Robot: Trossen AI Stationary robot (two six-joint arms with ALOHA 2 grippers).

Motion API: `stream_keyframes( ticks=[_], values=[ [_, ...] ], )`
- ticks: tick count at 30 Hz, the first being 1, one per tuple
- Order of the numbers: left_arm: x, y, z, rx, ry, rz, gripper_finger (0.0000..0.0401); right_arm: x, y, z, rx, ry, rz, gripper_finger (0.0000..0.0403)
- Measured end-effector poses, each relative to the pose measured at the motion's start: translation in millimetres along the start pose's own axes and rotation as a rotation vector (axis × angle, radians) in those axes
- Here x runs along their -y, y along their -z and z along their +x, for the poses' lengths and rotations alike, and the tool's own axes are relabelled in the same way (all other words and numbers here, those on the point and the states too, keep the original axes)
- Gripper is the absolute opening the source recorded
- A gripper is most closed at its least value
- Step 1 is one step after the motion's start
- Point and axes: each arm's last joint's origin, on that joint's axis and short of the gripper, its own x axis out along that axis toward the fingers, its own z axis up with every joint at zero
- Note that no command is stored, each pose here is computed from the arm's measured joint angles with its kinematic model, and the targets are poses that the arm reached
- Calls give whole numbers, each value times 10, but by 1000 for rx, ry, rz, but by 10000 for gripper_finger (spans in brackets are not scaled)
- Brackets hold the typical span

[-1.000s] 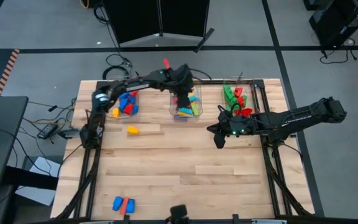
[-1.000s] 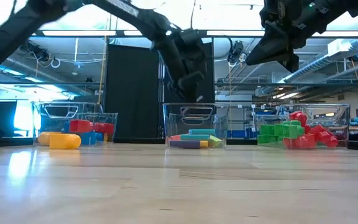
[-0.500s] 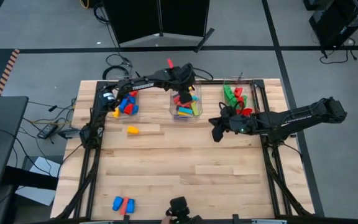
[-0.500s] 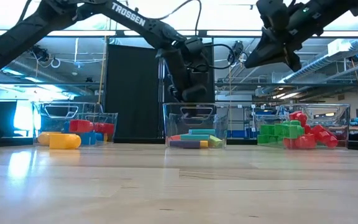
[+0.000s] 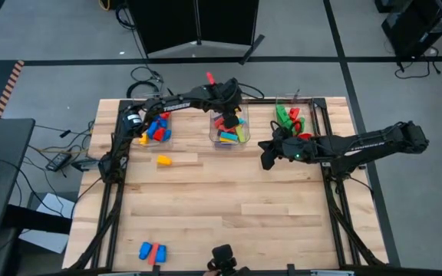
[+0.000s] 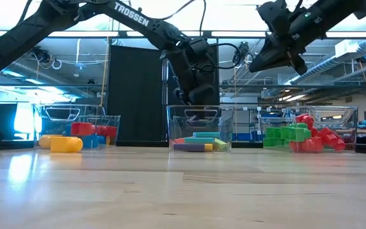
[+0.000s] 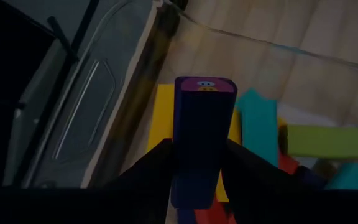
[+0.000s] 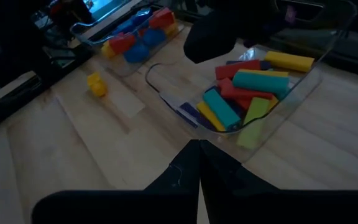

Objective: Sort blocks by size
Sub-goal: Put the purple block into the middle transparent bin, then put the yellow 1 stud game piece into the left transparent bin

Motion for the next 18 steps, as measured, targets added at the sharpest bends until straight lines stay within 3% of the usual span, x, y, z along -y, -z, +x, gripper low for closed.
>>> stream_keyframes(
  ticks=[9,18],
  values=[
    [-23,32,6,-28,0,-107,177,5,-3,4,-4,-3,2,20],
    [-39,-56,4,62,-15,-77,229,-3,3,3,-26,-30,2,20]
  ],
)
